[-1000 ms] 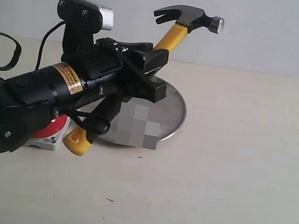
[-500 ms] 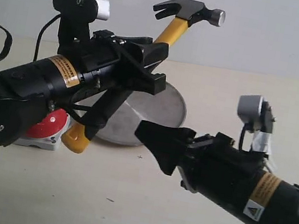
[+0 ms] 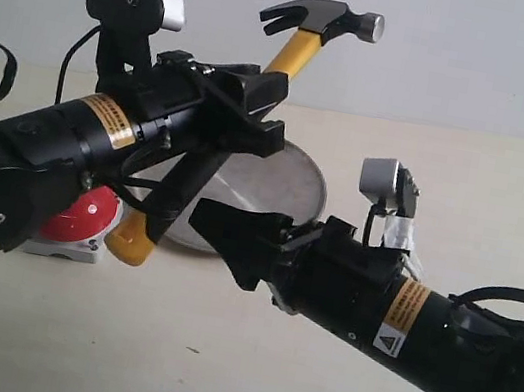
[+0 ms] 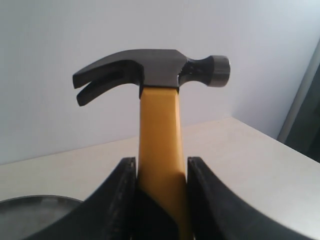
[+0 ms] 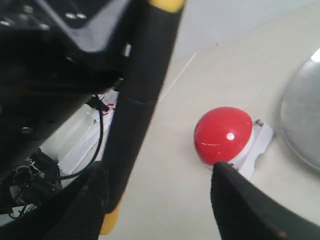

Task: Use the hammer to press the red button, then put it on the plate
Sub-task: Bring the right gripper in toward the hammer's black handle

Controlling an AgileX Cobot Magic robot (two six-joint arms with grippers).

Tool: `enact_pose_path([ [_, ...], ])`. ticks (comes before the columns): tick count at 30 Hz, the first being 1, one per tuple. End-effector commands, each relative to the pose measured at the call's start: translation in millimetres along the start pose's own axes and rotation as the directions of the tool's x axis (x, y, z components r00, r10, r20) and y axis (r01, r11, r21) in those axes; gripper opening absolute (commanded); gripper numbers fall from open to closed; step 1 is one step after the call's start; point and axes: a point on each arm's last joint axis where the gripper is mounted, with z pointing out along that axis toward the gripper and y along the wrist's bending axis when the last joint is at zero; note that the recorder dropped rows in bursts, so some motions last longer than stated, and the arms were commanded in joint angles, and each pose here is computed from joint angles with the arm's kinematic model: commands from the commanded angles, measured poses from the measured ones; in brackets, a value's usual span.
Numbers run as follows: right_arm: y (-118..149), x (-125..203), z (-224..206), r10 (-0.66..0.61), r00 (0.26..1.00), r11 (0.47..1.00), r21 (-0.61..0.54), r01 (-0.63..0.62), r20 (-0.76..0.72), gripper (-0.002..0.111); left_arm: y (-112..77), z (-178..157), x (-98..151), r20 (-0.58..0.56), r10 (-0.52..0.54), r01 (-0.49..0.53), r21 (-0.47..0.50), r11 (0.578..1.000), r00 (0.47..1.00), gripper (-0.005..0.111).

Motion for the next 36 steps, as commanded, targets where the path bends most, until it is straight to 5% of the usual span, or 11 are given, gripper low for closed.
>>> enact_pose_path([
  [1, 10, -7, -2, -0.032, 0.999, 0.999, -0.039, 0.034, 0.03, 0.059, 1.8, -1, -18, 0.1, -0.017, 0.017, 0.0, 1.0, 0.995, 0.0],
  [23, 21, -21, 15, -0.064, 0.997, 0.989, -0.129, 0.069, 0.038, 0.059, -3.8, -1, -19, 0.1, -0.074, 0.068, 0.06, 0.996, 0.992, 0.0],
  [36, 26, -8, 23, -0.042, 0.998, 0.998, -0.044, 0.044, 0.043, 0.059, -6.8, -1, -19, 0.1, -0.051, 0.042, 0.09, 0.995, 0.994, 0.0],
])
